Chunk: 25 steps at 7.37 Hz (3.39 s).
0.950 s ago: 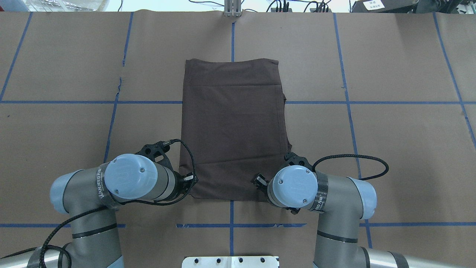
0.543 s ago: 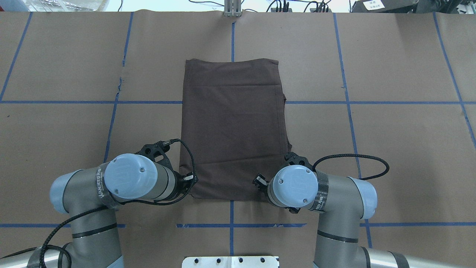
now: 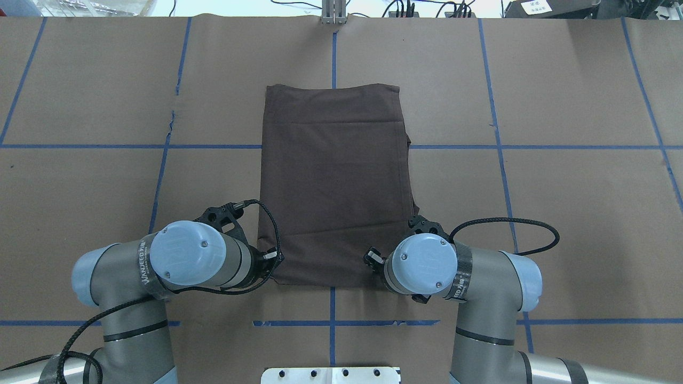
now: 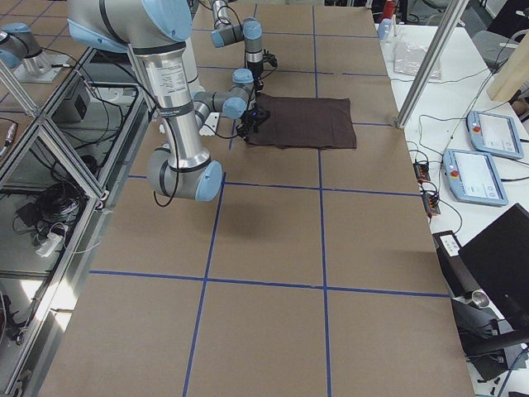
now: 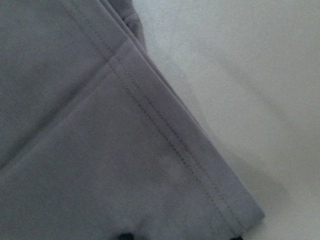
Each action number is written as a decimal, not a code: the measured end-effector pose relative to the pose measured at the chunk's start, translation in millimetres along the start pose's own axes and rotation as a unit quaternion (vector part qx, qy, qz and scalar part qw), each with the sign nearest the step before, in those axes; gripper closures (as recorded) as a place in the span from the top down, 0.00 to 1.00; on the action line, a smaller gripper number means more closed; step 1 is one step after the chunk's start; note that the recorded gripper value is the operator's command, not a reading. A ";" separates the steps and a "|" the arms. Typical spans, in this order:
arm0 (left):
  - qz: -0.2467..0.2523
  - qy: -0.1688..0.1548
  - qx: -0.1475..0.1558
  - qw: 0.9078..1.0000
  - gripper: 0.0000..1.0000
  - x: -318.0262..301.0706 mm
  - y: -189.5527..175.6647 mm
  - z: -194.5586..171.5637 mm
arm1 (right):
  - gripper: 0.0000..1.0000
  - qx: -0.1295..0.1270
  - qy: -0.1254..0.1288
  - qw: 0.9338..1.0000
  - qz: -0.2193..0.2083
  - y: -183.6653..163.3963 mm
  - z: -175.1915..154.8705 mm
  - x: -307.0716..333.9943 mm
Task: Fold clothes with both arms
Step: 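Grasp the near corners of the folded shirt with both grippers, then lift the near edge with both grippers and fold it toward the far edge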
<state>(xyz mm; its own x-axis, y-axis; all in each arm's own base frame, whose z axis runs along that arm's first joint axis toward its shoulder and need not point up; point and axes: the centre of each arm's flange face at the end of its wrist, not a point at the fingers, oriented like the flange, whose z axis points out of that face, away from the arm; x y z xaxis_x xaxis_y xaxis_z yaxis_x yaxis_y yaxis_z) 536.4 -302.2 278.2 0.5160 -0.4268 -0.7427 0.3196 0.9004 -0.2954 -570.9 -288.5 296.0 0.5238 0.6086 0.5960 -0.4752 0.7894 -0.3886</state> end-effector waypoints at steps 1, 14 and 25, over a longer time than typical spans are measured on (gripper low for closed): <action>0.000 -0.001 0.000 1.000 0.00 -0.3 -0.1 0.6 | 0.00 0.001 -0.001 1.000 -0.003 -1.6 -0.2 -0.7; 0.021 -0.005 -0.026 0.999 0.00 -2.4 49.8 -66.1 | 0.00 -0.036 -0.046 0.998 -0.033 6.4 -64.0 15.0; 0.042 -0.003 0.025 0.999 0.00 25.5 -57.6 -109.2 | 0.00 0.019 -0.111 0.992 -0.055 -89.3 -111.6 -110.8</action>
<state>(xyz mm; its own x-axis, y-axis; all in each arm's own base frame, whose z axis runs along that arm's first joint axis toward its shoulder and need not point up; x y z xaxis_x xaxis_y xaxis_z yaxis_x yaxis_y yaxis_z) 444.4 -355.7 210.6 0.5469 -0.3502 -0.7604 0.3134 0.9279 -0.2019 -507.6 -417.5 186.3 0.4077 0.4830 0.7749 -0.4530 0.8438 -0.2877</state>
